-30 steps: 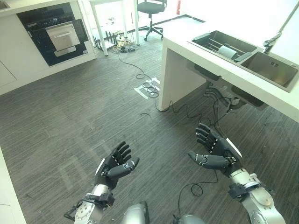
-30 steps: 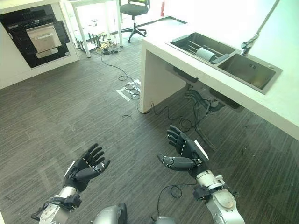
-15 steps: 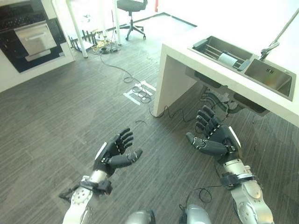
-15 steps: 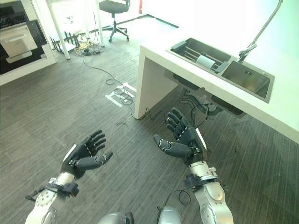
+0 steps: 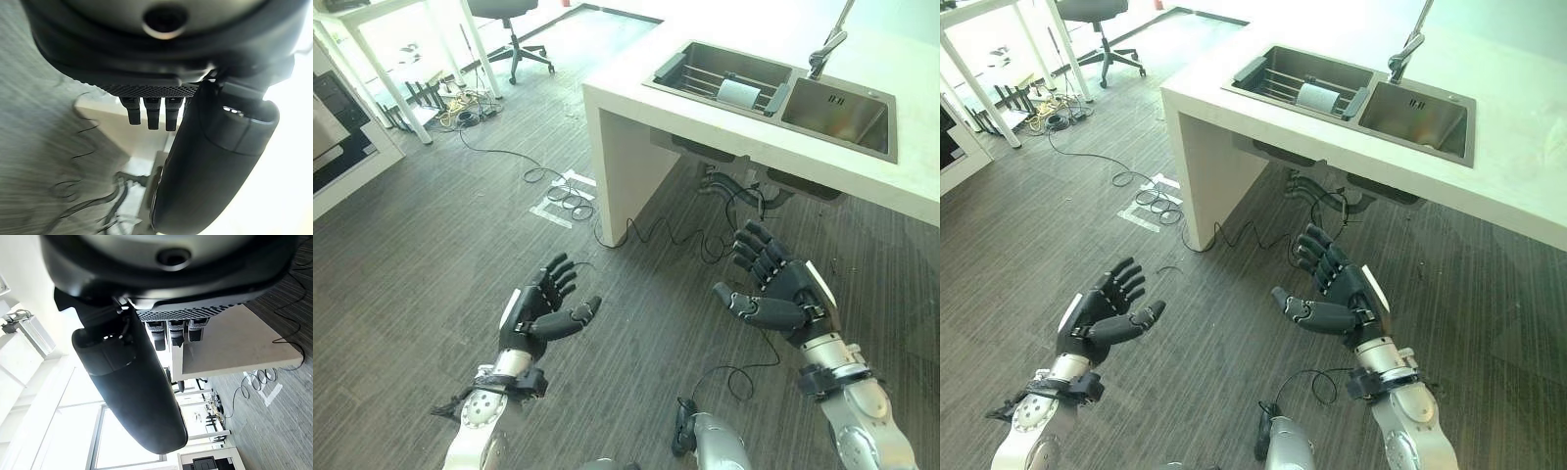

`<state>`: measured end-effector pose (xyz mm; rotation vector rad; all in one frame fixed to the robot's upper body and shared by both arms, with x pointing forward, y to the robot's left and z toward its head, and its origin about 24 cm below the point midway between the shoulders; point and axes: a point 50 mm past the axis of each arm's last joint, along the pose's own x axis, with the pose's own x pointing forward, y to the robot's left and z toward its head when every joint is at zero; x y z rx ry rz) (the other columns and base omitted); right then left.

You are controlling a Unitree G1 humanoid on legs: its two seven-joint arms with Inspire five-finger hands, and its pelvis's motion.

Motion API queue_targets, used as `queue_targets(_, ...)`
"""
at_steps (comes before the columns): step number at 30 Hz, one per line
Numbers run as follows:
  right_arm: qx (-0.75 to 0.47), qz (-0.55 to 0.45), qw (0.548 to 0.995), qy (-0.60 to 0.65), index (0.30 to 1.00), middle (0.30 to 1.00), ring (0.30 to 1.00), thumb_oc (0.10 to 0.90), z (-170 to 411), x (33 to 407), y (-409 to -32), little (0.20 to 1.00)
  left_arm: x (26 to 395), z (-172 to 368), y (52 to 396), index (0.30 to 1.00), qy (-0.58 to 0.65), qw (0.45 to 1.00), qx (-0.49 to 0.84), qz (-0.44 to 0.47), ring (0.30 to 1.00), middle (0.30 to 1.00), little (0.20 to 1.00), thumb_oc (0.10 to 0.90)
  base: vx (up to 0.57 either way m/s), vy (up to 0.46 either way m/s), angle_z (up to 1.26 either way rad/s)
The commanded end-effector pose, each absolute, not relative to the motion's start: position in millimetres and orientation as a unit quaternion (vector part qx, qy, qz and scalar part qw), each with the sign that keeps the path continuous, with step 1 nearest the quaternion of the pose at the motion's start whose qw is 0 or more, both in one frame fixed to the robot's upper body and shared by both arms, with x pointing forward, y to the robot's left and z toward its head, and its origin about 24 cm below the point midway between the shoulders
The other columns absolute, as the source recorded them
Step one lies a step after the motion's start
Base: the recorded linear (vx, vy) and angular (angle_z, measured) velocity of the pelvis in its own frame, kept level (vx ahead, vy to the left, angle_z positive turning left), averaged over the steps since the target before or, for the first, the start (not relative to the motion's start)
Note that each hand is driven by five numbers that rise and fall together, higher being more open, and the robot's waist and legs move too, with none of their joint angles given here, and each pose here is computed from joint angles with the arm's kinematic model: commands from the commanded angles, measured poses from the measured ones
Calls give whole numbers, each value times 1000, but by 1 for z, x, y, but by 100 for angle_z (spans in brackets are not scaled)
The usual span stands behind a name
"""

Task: Place the dishes in the dishwasher.

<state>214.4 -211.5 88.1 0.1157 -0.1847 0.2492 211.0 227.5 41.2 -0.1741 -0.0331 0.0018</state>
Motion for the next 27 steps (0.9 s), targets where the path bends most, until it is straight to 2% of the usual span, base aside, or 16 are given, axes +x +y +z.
queue_targets(1, 27, 143, 956, -255, 900, 900, 900, 800, 147, 212, -220, 900, 205, 106, 219, 900, -233, 969, -79, -33, 900, 900, 900, 800, 444, -510, -14)
queue_targets(6, 6, 167, 948, -269, 900, 900, 900, 800, 159, 221, -207, 900, 197, 142, 224, 900, -347, 936, -41, -27, 900, 900, 900, 800, 326, -37, -86)
queue_targets(11, 11, 161, 943, -291, 900, 900, 900, 800, 166, 215, -205, 900, 195, 151, 220, 900, -380, 924, -15, -39, 900, 900, 900, 800, 339, 305, -90)
queue_targets(14, 28, 150, 936, -316, 900, 900, 900, 800, 171, 207, -208, 900, 207, 165, 216, 900, -392, 918, 13, -59, 900, 900, 900, 800, 401, 509, -97)
queue_targets(17, 47, 126, 931, -340, 900, 900, 900, 800, 174, 209, -205, 900, 213, 177, 206, 900, -415, 904, 38, -93, 900, 900, 900, 800, 341, 392, 32)
queue_targets(20, 55, 136, 928, -342, 900, 900, 900, 800, 172, 216, -195, 900, 211, 183, 203, 900, -430, 897, 54, -89, 900, 900, 900, 800, 266, 285, 62)
queue_targets(27, 79, 147, 931, -326, 900, 900, 900, 800, 166, 218, -196, 900, 209, 186, 208, 900, -429, 899, 50, -70, 900, 900, 900, 800, 230, -93, -12)
